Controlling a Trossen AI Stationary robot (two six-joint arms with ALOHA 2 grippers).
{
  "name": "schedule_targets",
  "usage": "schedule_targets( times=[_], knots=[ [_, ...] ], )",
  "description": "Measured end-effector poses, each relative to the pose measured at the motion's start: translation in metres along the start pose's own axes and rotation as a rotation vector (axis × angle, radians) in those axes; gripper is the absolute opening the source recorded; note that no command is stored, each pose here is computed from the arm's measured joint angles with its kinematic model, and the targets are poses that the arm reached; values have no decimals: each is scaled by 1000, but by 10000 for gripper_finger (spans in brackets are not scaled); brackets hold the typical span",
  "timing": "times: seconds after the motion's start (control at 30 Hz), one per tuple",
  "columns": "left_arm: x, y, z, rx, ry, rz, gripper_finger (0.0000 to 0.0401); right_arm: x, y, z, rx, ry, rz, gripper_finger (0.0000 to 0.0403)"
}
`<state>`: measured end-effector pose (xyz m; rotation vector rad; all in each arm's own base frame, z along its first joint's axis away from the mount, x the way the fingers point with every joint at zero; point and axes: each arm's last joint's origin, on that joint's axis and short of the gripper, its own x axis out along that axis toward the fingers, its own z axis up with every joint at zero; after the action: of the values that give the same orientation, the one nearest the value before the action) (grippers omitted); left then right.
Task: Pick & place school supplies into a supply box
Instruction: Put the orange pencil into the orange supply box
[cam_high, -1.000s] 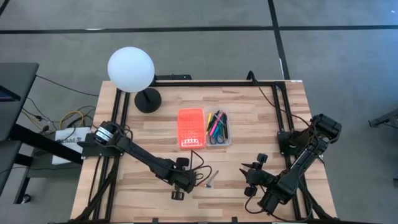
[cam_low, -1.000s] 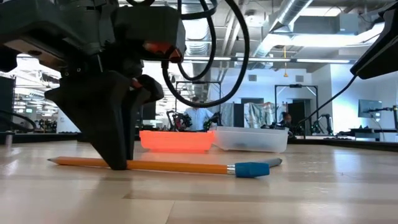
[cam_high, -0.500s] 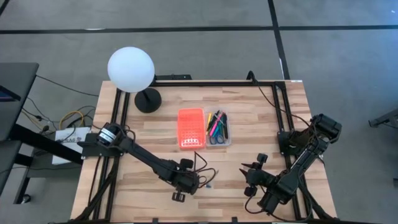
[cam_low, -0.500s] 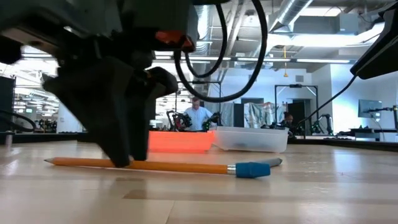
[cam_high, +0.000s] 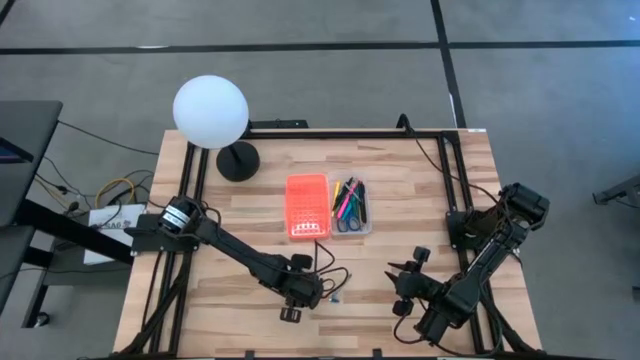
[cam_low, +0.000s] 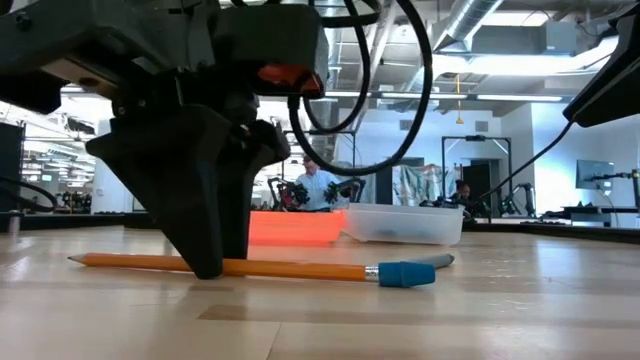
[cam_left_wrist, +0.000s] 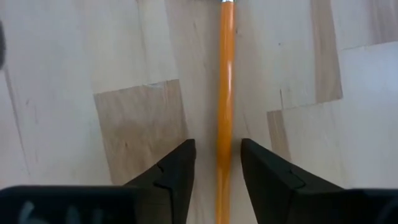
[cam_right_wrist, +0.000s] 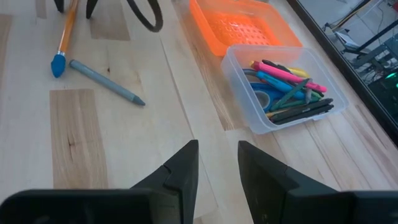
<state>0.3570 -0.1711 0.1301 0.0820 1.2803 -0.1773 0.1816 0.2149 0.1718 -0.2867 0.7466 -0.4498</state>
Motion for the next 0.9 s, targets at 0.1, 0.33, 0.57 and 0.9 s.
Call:
schedule_targets(
  times=[0.1, 0.33, 0.57, 0.9],
  knots=[
    [-2, 0, -1, -27, 7, 44, 114, 0, 0, 0, 0, 0, 0, 106],
    [-3, 0, -6, -44, 49, 58, 49, 0, 0, 0, 1, 0, 1, 106],
    [-3, 1, -9, -63, 80, 55, 9, 0, 0, 0, 2, -1, 1, 106],
    [-4, -3, -16, -89, 141, 63, 17, 0, 1, 0, 6, -2, 4, 106]
  ],
)
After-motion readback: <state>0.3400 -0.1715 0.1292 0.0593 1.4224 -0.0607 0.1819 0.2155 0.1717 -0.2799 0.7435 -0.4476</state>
